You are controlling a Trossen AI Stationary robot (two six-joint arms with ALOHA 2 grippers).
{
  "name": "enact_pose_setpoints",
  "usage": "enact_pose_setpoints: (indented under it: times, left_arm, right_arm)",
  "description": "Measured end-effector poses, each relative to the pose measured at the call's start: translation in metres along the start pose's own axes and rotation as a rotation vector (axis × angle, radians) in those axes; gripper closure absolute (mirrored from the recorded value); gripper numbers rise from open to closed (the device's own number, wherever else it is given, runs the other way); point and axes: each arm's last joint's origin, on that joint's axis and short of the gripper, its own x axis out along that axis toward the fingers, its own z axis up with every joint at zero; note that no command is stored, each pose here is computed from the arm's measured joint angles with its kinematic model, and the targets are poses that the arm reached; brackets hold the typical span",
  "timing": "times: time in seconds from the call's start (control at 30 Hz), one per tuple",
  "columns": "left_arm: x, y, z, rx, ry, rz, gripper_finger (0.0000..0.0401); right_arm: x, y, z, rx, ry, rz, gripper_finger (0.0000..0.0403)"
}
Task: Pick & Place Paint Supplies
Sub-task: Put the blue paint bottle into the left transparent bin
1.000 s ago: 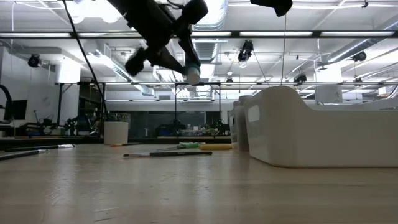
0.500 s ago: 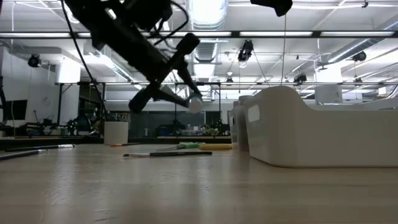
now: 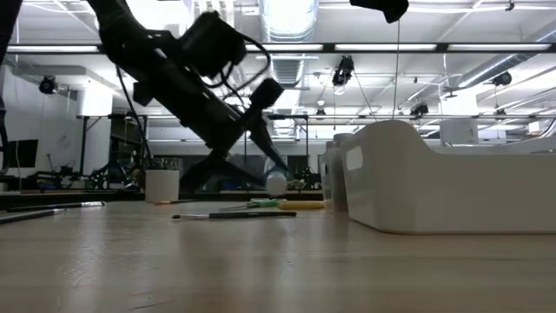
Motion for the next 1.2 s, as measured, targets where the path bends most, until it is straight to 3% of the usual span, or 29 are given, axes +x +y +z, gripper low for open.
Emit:
enact_pose_setpoints:
  times: [0.43, 0.7, 0.97, 1.2]
  left_arm:
    - [0.008, -0.015, 0.019, -0.048, 0.113, 0.276, 0.0261]
    - [0.007, -0.016, 0.020, -0.094, 0.150, 0.305, 0.0261]
    - [0.028, -0.009, 0.020, -0.130, 0.227, 0.315, 0.0261]
    - [0.026, -0.009, 0.023, -0.109, 0.213, 0.334, 0.0260]
  right_arm:
    - [0.000, 0.000, 0.000, 0.000, 0.000, 0.000, 0.0161]
    - [0.000, 0.000, 0.000, 0.000, 0.000, 0.000, 0.0161]
    - [0.000, 0.000, 0.000, 0.000, -0.002, -0.001, 0.0161]
    - [0.000, 0.000, 0.000, 0.000, 0.000, -0.001, 0.0161]
